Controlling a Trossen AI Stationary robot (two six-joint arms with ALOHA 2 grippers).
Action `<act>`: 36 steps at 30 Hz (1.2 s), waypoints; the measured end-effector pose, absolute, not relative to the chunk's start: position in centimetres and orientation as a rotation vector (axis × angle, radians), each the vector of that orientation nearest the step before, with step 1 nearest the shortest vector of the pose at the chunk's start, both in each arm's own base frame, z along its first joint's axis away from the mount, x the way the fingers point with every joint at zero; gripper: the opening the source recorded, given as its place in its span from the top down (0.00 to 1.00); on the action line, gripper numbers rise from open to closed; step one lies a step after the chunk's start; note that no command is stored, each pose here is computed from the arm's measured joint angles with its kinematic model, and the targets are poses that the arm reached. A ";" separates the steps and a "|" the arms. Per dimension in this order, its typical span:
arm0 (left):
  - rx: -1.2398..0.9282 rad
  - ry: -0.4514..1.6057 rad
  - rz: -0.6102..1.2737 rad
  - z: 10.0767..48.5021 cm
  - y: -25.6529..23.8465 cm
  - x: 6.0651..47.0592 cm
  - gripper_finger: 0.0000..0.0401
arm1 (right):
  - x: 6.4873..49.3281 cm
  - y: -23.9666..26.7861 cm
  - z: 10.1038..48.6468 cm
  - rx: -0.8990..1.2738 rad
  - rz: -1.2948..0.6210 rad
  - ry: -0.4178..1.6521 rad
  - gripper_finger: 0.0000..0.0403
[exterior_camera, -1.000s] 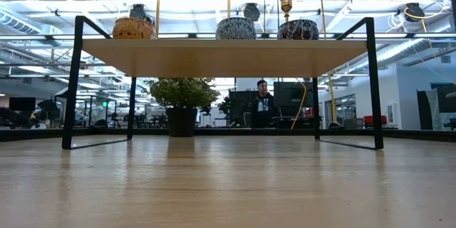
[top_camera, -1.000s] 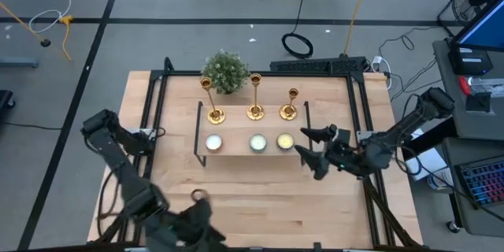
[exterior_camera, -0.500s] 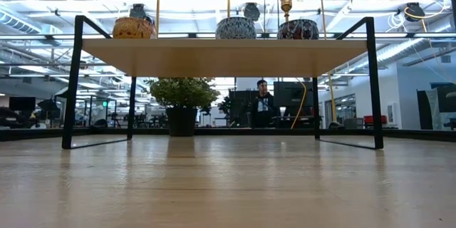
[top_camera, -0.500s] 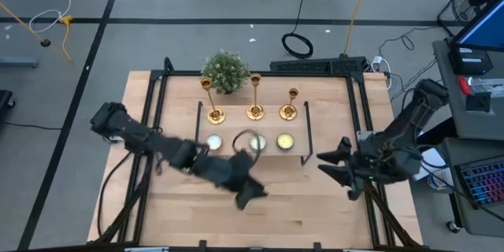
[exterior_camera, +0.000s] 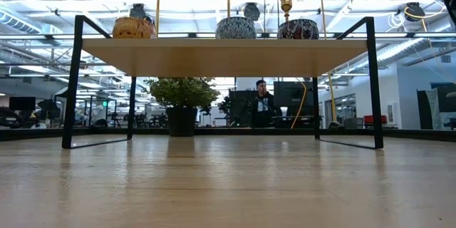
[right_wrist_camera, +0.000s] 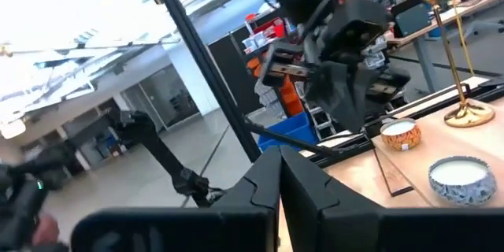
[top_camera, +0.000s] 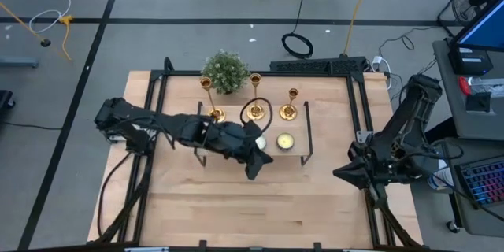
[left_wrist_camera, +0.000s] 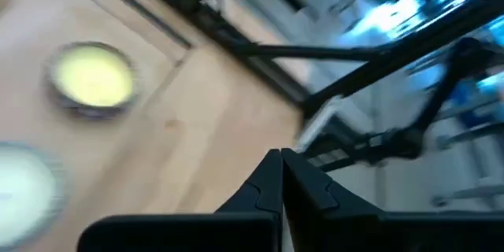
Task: Stock candles and holders on shelf
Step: Align the red scented candle with the other scented candles on the shelf
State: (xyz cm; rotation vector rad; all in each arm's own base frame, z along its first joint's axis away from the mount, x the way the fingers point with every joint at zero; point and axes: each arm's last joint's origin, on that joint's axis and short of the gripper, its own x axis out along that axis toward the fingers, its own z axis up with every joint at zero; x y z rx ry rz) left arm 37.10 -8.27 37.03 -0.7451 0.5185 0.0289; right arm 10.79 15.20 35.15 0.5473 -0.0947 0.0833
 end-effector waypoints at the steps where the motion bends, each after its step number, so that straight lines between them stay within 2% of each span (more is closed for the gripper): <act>1: -0.715 0.544 0.043 37.3 -8.1 37.1 0.99 | 10.7 15.1 35.1 0.534 0.085 -0.090 0.99; 5: -0.590 0.603 0.077 38.5 -7.5 37.8 0.99 | 10.3 14.5 34.9 0.495 0.028 -0.071 1.00; 11: -0.503 0.804 0.142 38.9 -7.6 38.7 1.00 | 10.7 13.3 34.8 0.464 -0.067 -0.069 1.00; 16: -0.466 0.705 0.193 41.1 -9.0 37.8 1.00 | 12.4 11.5 34.2 0.466 -0.104 -0.032 1.00; 25: -0.416 0.665 0.259 43.6 -10.6 33.6 1.00 | 18.8 7.8 34.7 0.424 -0.158 0.349 1.00; 32: -0.376 0.685 0.253 44.5 -12.0 31.0 1.00 | 25.6 7.1 36.3 0.311 -0.107 0.567 1.00; 36: -0.361 0.690 0.248 44.7 -13.0 29.9 1.00 | 28.4 6.7 35.6 0.262 -0.177 0.744 1.00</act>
